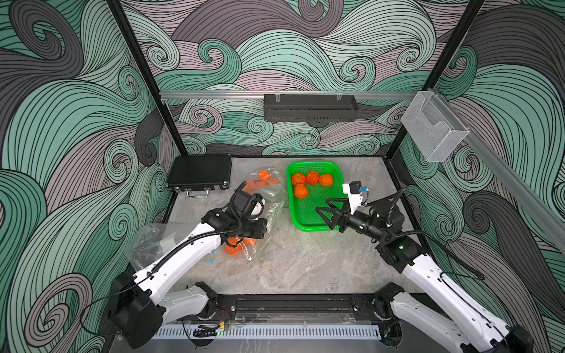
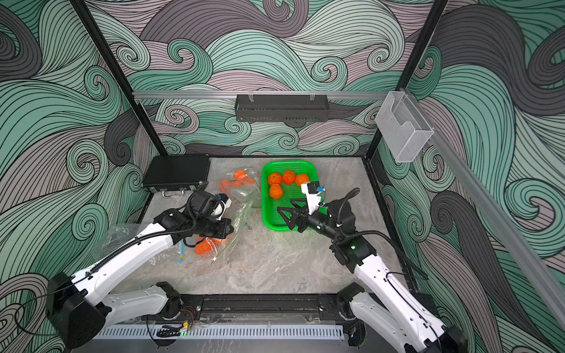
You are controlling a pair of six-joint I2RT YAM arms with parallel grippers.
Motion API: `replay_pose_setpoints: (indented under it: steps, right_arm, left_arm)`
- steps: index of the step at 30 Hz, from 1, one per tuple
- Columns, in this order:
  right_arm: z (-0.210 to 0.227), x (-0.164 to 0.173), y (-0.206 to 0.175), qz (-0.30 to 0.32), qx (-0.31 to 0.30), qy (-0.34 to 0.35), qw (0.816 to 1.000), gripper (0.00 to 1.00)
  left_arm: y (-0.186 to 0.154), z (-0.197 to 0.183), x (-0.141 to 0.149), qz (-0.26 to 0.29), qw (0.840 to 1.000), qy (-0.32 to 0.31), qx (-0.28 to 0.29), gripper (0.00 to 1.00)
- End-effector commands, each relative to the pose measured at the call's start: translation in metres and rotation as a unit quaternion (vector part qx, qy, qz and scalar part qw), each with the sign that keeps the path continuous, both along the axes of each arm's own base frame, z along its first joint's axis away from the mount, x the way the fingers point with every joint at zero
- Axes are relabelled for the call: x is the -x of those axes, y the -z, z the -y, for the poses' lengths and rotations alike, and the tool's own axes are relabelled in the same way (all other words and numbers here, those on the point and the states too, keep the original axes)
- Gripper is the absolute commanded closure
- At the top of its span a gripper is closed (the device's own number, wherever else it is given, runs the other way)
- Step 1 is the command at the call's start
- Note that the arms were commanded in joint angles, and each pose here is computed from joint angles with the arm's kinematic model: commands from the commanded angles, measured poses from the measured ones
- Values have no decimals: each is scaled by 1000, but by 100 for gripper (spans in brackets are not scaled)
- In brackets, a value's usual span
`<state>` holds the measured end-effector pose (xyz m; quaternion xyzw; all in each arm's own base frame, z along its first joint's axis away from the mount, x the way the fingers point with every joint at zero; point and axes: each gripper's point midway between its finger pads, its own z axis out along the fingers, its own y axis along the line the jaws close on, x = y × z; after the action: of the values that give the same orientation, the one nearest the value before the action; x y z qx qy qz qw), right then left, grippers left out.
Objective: Open the zip-top bag and take out the orange
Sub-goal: Open the zipper of the food storage bag at the center of the board.
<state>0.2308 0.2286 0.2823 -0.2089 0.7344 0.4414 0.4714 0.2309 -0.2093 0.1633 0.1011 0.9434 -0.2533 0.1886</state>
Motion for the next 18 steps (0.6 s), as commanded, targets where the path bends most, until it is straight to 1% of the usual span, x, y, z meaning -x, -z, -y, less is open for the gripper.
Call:
replay_pose_setpoints:
  steps: [1,3,5,6,7,9,13,17,18]
  right_arm:
    - [-21,25,26,-51,17,-66,996,38]
    - [-35,32,36,-56,38,-82,994,43]
    - [-50,36,44,-59,52,-91,993,54]
    - [-59,39,47,-61,59,-102,991,57]
    - [-66,41,49,-63,69,-110,990,59]
    - [-76,37,54,-69,85,-108,988,60]
    - [-90,28,60,-80,101,-99,987,69]
    - [-97,19,64,-96,102,-86,986,78]
    - [-101,20,65,-100,102,-90,986,79]
  left_arm:
    - [-27,35,-4,7,996,15,91,100]
    - [-26,46,0,5,994,27,105,100]
    - [-25,52,2,5,994,34,107,100]
    - [-23,54,3,4,994,35,107,100]
    - [-22,56,5,1,994,37,107,100]
    - [-17,58,6,-5,994,39,104,100]
    - [-12,60,9,-8,994,41,99,100]
    - [-8,63,10,-13,994,45,101,100]
    - [-7,64,10,-15,994,47,102,100]
